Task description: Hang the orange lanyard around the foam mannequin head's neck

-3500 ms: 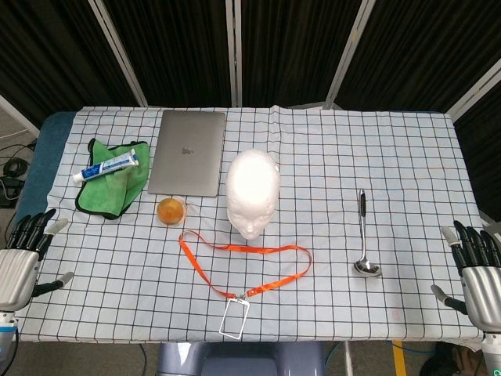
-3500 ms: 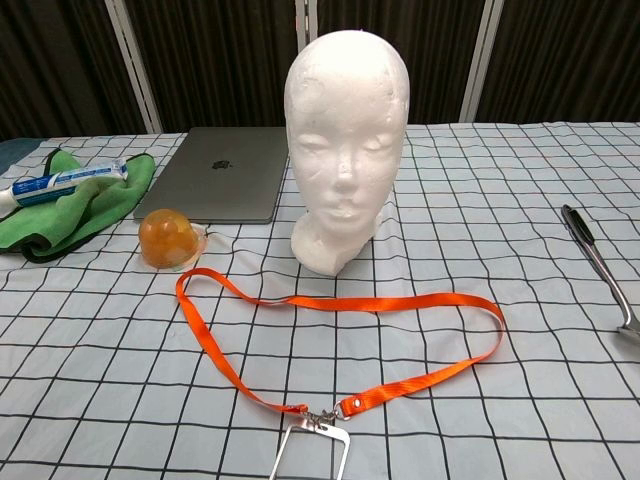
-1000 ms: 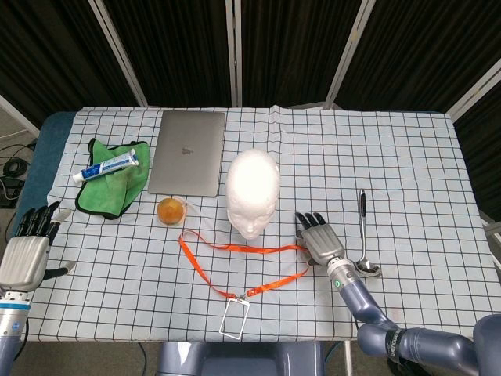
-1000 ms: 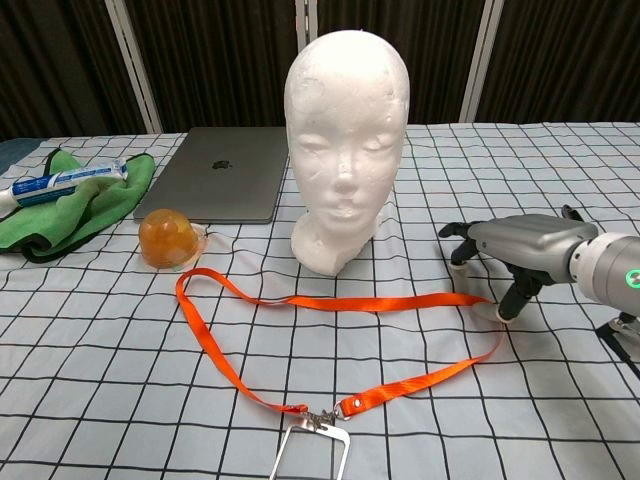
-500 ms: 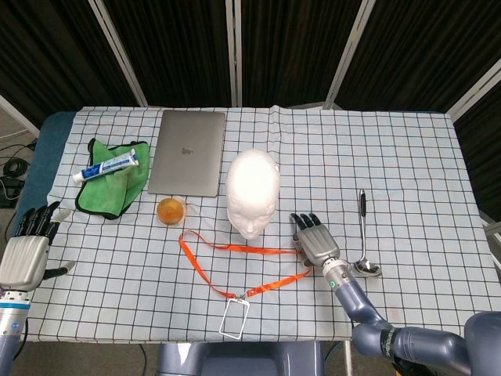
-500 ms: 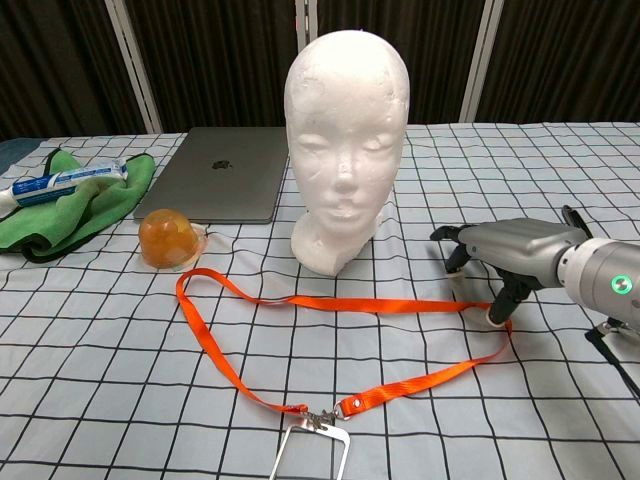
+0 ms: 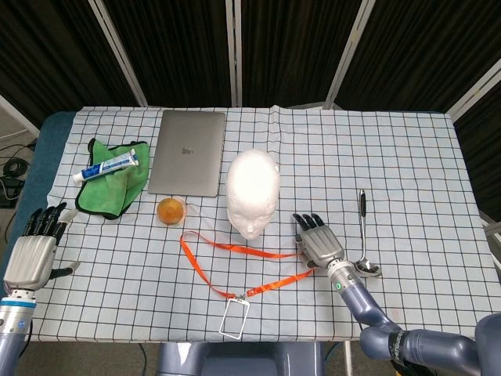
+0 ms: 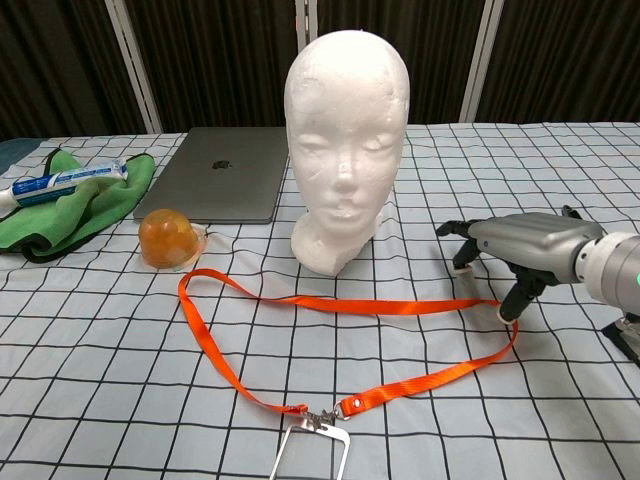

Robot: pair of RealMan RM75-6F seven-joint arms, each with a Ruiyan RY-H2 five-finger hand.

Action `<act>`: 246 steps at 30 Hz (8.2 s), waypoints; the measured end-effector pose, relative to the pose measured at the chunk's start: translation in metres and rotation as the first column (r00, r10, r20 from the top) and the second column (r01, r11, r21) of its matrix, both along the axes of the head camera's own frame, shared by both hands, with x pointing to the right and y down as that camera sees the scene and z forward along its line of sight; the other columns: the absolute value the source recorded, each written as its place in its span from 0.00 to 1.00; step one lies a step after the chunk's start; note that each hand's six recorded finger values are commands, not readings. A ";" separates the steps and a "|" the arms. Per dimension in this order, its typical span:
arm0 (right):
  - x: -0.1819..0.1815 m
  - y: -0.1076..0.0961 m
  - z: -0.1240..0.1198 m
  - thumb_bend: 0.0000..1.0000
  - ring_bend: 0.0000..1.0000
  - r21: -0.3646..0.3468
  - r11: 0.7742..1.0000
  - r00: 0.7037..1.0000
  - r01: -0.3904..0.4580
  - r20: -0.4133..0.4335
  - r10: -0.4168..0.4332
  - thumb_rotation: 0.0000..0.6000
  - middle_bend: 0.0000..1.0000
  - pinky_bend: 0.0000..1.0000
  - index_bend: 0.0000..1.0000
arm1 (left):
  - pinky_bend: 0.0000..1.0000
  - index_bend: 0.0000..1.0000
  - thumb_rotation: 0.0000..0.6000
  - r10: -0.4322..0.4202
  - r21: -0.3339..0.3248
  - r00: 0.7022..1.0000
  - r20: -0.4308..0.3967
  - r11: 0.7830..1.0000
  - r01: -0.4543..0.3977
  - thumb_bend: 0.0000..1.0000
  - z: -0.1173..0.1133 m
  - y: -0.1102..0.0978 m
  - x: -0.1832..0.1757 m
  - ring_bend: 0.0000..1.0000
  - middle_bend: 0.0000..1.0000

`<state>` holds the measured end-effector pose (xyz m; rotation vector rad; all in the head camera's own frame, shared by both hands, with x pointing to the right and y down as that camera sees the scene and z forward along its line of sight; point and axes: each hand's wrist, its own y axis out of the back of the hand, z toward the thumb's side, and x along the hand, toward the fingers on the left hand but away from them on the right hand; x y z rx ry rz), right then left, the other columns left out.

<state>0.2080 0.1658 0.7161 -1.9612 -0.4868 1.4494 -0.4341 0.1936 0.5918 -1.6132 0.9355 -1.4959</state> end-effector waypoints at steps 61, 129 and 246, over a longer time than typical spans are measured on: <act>0.016 -0.016 -0.020 0.62 0.00 -0.048 0.997 0.993 -0.062 0.093 0.066 1.00 0.06 0.00 0.72 | 0.00 0.57 1.00 0.430 -0.162 0.877 -0.215 0.870 -0.466 0.48 0.164 -0.049 0.244 0.00 0.00; 0.013 -0.121 -0.169 0.62 0.00 0.010 0.903 0.778 -0.429 0.511 0.365 1.00 0.09 0.00 0.73 | 0.00 0.77 1.00 0.094 -0.007 0.889 -0.448 0.994 -0.109 0.54 -0.008 -0.158 0.221 0.00 0.00; 0.012 0.013 -0.044 1.00 0.01 -0.105 0.973 0.962 0.205 0.207 -0.180 1.00 0.11 0.09 0.14 | 0.00 0.00 1.00 -0.031 0.077 0.999 0.014 0.997 0.030 0.00 -0.021 -0.045 0.033 0.00 0.00</act>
